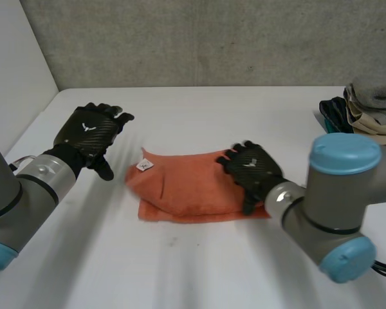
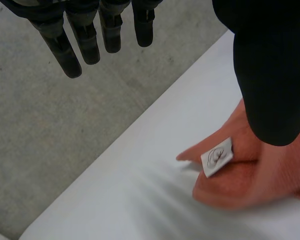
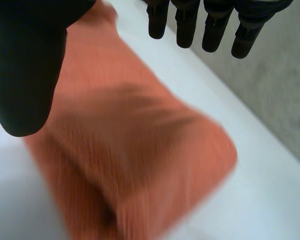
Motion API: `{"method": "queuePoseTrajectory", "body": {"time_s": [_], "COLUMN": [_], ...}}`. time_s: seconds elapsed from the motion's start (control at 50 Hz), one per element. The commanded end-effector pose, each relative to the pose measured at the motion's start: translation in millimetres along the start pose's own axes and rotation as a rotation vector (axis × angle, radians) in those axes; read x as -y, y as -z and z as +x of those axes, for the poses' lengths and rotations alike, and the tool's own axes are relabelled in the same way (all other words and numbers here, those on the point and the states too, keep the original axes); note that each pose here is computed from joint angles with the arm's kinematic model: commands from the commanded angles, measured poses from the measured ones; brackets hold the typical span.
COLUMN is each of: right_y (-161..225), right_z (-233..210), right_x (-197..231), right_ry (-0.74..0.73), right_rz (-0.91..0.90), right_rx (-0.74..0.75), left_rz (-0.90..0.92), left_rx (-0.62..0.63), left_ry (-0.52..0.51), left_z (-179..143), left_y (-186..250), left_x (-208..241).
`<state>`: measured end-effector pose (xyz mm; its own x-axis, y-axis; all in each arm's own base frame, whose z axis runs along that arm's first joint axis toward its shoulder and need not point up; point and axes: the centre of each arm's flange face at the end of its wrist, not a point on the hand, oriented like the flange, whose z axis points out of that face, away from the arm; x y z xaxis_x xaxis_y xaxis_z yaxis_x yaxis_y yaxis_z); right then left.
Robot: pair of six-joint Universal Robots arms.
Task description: Fold the laundry.
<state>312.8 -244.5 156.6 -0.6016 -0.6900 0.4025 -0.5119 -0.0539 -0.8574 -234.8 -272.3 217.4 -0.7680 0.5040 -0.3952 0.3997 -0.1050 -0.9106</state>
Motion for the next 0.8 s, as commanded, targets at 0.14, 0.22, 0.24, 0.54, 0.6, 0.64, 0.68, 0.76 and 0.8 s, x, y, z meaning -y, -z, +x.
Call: {"method": "queuePoseTrajectory", "body": {"time_s": [0.14, 0.22, 0.24, 0.54, 0.6, 0.64, 0.68, 0.76, 0.8], "right_y": [-2.7, -3.0, -1.6, -0.3, 1.7, 3.0, 6.5, 11.3, 9.9], "right_z": [67.2, 85.3, 87.9, -112.6, -124.5, -123.0, -122.4, -98.8, -61.2], "right_x": [-54.8, -24.1, -15.4, 40.7, 20.5, 16.2, 14.5, 30.2, 41.7], "right_ry": [0.102, 0.189, 0.209, 0.528, 0.51, 0.497, 0.457, 0.281, 0.13], "right_rz": [-0.189, -0.08, -0.052, 0.4, 0.356, 0.33, 0.311, 0.3, 0.296], "right_rx": [-0.244, -0.369, -0.384, 0.246, 0.327, 0.338, 0.353, 0.315, 0.237], "left_rz": [0.04, 0.045, 0.048, 0.053, 0.05, 0.04, 0.046, 0.066, 0.077], "left_rx": [-0.037, -0.034, -0.033, 0.0, 0.001, 0.008, 0.017, 0.029, 0.038], "left_ry": [-0.012, -0.013, -0.014, 0.041, 0.093, 0.144, 0.183, 0.223, 0.233], "left_z": [16.1, 15.8, 15.8, 6.9, 6.0, 3.5, 1.8, 0.2, -0.3], "left_y": [2.2, 3.0, 3.4, 13.8, 15.1, 15.2, 14.6, 10.8, 8.3], "left_x": [8.4, 10.3, 11.4, 20.1, 21.1, 20.9, 23.5, 28.5, 33.1]}}
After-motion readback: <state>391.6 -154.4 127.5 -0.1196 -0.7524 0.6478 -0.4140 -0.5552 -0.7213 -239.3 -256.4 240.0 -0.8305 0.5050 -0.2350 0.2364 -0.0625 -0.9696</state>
